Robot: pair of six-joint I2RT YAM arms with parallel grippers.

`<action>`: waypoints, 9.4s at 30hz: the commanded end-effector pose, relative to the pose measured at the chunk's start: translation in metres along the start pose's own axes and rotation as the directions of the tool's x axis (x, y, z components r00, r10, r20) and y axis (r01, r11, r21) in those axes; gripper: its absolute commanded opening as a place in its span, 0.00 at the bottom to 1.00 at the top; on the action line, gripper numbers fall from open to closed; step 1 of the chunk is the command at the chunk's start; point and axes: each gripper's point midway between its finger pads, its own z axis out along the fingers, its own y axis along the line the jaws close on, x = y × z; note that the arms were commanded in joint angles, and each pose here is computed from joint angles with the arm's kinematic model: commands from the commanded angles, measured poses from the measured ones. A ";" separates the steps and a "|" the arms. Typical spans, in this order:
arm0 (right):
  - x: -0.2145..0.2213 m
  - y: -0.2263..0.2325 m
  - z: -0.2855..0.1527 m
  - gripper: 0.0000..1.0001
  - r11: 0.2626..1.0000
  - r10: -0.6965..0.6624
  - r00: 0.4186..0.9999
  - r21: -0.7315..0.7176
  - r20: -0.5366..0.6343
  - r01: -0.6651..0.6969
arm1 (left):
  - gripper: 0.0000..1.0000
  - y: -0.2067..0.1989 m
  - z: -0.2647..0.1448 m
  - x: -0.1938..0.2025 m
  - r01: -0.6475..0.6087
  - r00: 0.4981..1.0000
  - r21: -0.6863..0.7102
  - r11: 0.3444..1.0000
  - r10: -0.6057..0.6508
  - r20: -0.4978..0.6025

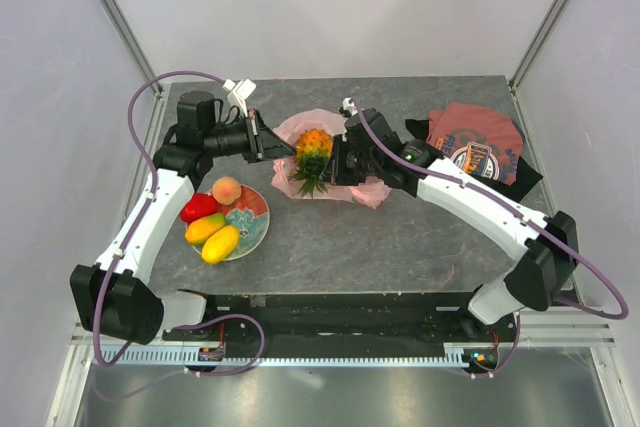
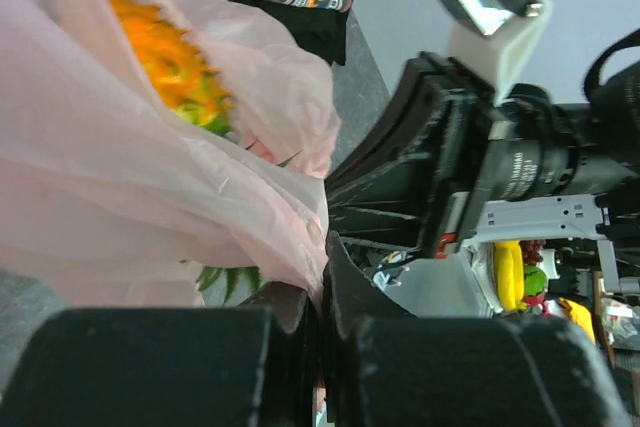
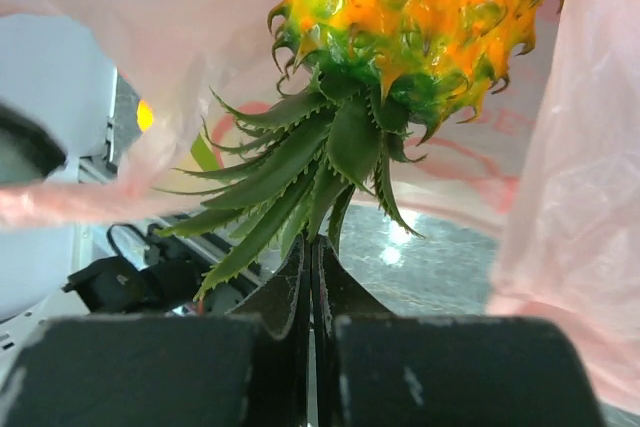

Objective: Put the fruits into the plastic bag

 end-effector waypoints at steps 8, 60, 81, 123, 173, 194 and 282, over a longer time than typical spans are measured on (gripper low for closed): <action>-0.006 0.045 -0.005 0.00 0.989 0.036 0.999 -0.146 0.000 -0.035 | 0.02 -0.010 0.005 -0.014 -0.035 0.999 0.046 0.998 0.033 0.044; -0.045 -0.105 0.107 0.13 0.915 -0.029 0.990 0.402 0.139 -0.030 | 0.01 -0.041 0.008 -0.014 0.053 0.996 0.101 0.993 -0.060 0.064; -0.066 -0.029 0.036 0.82 0.991 -0.129 0.962 0.073 0.239 0.115 | 0.02 -0.013 0.009 -0.033 0.077 0.994 0.040 0.996 -0.080 0.080; -0.048 -0.096 -0.052 0.78 0.867 -0.350 0.924 0.427 0.154 0.257 | 0.02 0.012 0.002 -0.061 0.064 0.992 -0.045 0.997 -0.059 0.109; -0.147 -0.034 -0.115 0.00 0.921 -0.342 0.839 0.329 0.422 0.210 | 0.64 0.034 -0.032 -0.088 -0.074 0.988 -0.213 0.974 0.101 0.118; -0.143 -0.045 -0.143 0.00 0.923 -0.309 0.823 0.359 0.476 0.139 | 0.98 0.117 -0.211 -0.061 0.325 0.831 -0.801 0.503 0.253 0.496; -0.108 -0.047 -0.155 0.00 0.955 -0.246 0.853 0.268 0.460 0.131 | 0.28 0.159 -0.117 -0.006 0.249 0.931 -0.781 0.573 0.080 0.356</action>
